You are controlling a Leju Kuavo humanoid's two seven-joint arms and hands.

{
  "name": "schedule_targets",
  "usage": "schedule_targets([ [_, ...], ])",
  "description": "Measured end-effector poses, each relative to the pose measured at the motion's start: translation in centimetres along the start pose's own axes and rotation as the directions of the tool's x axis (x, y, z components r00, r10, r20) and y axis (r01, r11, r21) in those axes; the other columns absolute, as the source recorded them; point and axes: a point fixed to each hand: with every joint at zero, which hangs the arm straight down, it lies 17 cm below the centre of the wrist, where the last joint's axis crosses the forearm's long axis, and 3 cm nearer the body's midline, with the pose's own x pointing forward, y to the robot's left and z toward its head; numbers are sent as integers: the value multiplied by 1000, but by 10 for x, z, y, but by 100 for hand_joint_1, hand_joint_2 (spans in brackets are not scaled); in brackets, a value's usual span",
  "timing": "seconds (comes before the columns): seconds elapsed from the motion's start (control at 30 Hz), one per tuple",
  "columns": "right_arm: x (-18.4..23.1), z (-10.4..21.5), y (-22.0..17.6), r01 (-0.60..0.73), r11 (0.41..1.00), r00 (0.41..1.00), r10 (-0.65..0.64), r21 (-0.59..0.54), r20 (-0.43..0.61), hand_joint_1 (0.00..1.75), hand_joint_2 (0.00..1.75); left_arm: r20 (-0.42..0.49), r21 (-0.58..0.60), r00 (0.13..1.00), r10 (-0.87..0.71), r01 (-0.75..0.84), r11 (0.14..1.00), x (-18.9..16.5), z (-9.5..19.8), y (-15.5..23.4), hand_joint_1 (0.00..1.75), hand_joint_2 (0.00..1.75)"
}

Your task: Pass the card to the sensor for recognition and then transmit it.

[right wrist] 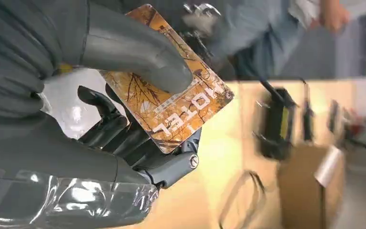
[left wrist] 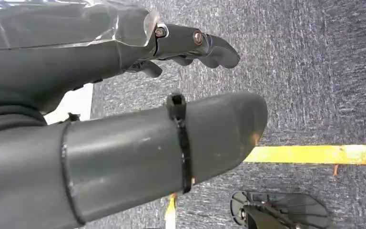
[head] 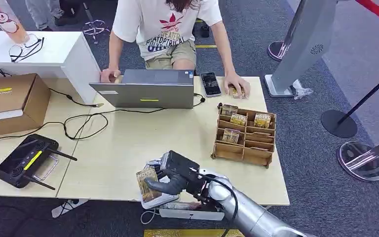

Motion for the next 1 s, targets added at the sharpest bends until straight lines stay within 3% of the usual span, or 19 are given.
schedule_targets([
  [0.2, -42, 0, 24, 1, 999, 993, 5, 53, -117, 175, 175, -5, 3, 1000, 16, -16, 1000, -2, 0, 0, 0, 0],
  [0.43, -70, 2, 8, -3, 1000, 979, -2, -24, -202, 175, 175, 2, 0, 1000, -1, 1, 1000, -1, 1, -1, 0, 0],
  [1.0, -77, 4, -12, 0, 996, 975, -21, -93, -220, 175, 175, 4, -15, 999, -35, 35, 999, -2, 1, -3, 0, 0],
])
